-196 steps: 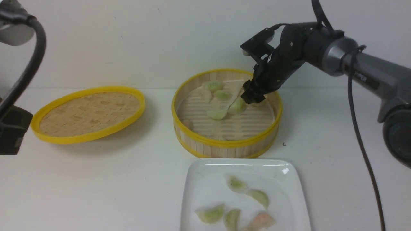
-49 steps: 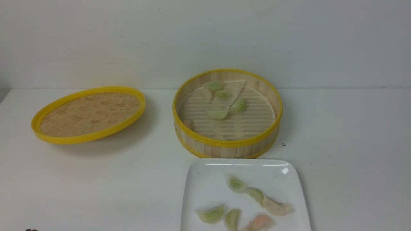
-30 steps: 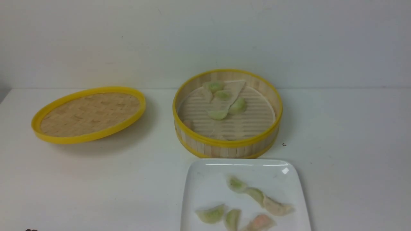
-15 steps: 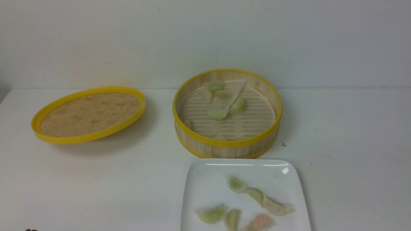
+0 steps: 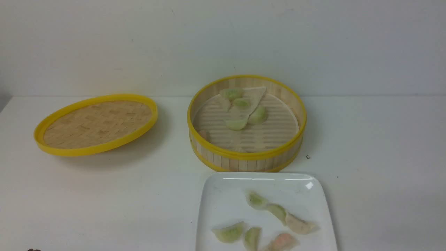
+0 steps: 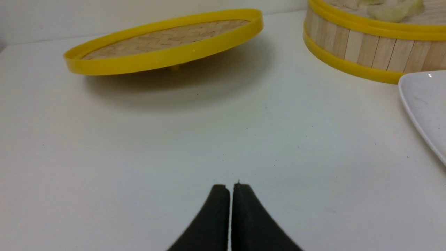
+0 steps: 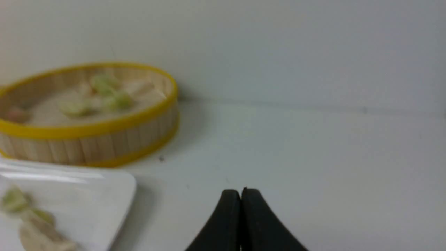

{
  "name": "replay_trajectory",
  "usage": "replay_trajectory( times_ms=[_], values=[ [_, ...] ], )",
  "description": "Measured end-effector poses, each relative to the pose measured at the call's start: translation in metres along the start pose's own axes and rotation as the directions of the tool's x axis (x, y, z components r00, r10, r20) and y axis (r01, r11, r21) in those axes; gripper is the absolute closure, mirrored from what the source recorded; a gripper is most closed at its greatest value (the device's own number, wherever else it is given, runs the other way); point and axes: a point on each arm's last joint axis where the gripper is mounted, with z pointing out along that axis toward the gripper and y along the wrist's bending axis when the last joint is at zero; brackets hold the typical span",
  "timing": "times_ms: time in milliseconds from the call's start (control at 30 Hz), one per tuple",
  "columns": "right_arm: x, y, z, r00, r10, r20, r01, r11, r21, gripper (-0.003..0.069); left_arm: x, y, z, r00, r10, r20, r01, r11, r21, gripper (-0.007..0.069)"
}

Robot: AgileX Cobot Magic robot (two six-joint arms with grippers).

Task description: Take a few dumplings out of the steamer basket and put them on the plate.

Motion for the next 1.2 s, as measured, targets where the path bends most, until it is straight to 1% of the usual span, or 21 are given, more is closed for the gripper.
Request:
replay_trajectory(
  times_ms=[33, 200, 1200],
  values=[
    [0.0067, -0.001, 0.0012, 0.999, 0.005, -0.033, -0.004, 1.0, 0.019, 0.067, 0.0001, 0.0, 0.0, 1.0, 0.001, -0.001, -0.001, 1.0, 0.0, 0.0631],
    [0.0081, -0.0023, 0.0012, 0.999, 0.01, -0.046, -0.008, 0.999, 0.042, 0.067, 0.0001, 0.0, 0.0, 1.0, 0.001, -0.001, -0.001, 1.0, -0.001, 0.0631],
    [0.0081, -0.0023, 0.0012, 0.999, 0.007, -0.046, -0.006, 0.999, 0.042, 0.067, 0.0001, 0.0, 0.0, 1.0, 0.001, -0.001, -0.001, 1.0, -0.001, 0.0631]
  ],
)
